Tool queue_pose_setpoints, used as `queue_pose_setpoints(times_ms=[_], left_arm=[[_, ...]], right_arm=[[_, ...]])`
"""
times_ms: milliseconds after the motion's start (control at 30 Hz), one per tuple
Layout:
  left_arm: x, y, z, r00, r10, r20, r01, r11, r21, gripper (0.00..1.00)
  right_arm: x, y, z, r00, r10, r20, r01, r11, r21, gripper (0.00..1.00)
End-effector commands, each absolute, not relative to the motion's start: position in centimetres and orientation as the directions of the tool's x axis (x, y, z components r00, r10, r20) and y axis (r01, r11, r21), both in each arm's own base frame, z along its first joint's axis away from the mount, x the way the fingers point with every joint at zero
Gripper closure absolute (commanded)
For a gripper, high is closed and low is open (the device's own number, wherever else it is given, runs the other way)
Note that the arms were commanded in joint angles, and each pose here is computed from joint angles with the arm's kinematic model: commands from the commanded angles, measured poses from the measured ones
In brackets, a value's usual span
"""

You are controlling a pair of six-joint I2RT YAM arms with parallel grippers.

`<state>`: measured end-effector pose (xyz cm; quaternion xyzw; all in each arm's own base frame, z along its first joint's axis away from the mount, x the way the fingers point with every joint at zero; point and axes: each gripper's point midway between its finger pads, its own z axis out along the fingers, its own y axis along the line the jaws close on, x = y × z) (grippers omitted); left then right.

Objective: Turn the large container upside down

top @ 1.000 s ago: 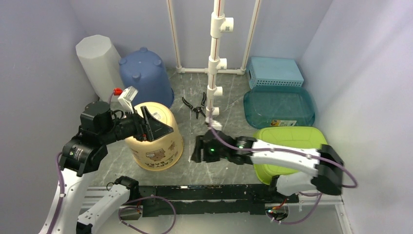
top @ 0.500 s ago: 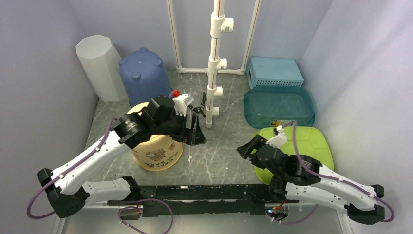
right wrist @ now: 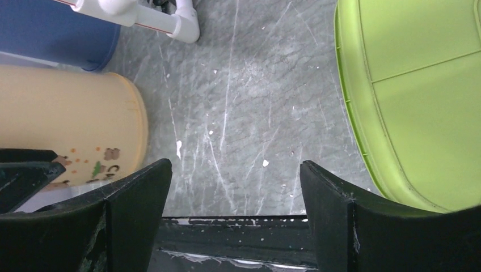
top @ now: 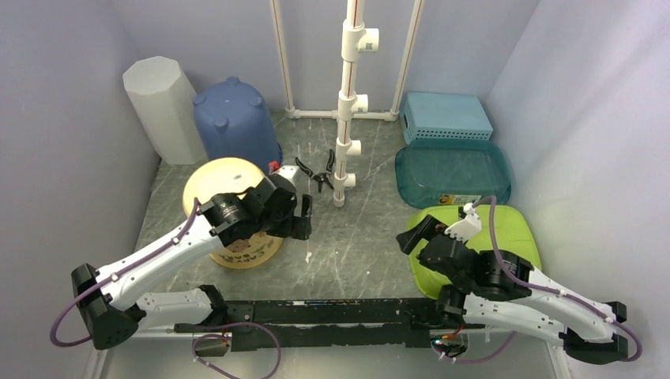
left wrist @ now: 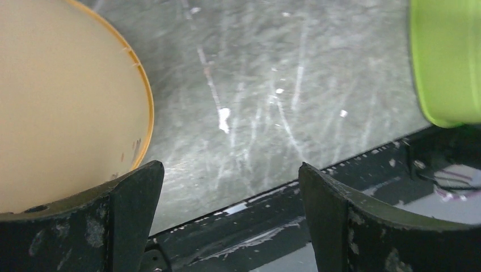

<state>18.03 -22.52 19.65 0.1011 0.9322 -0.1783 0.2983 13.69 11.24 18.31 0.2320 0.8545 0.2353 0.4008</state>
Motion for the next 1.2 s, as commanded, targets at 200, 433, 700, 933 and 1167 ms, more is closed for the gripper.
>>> queue_pose_setpoints(times_ms=[200,433,700,933,1167], left_arm=[[20.6,-13.6,17.5,-0.813,-0.105,-0.572,0.051,0.967,-0.250,0.06],[20.7,-11.4,16.8,-0.819,-0.194,-0.539,-0.061,0.965,-0.255,0.06],[20.1,-8.1,15.4,-0.803,-0.361,-0.473,-0.256,0.927,-0.273,0.06],[20.4,-7.5,16.4,-0.788,-0.407,-0.461,-0.271,0.903,-0.334,0.06],[19.5,-10.6,18.7,-0.811,-0.349,-0.470,-0.093,0.870,-0.485,0.06]], right_arm=[[13.8,14.9,18.5,-0.639,0.520,-0.568,0.123,0.797,0.591,0.10],[13.9,15.8,18.2,-0.664,0.470,-0.582,0.105,0.829,0.549,0.04],[13.9,15.1,18.2,-0.672,0.394,-0.627,0.083,0.881,0.465,0.01],[14.6,13.8,17.9,-0.655,0.330,-0.679,0.095,0.928,0.359,0.01],[16.1,13.0,19.3,-0.622,0.234,-0.747,0.080,0.968,0.236,0.01]])
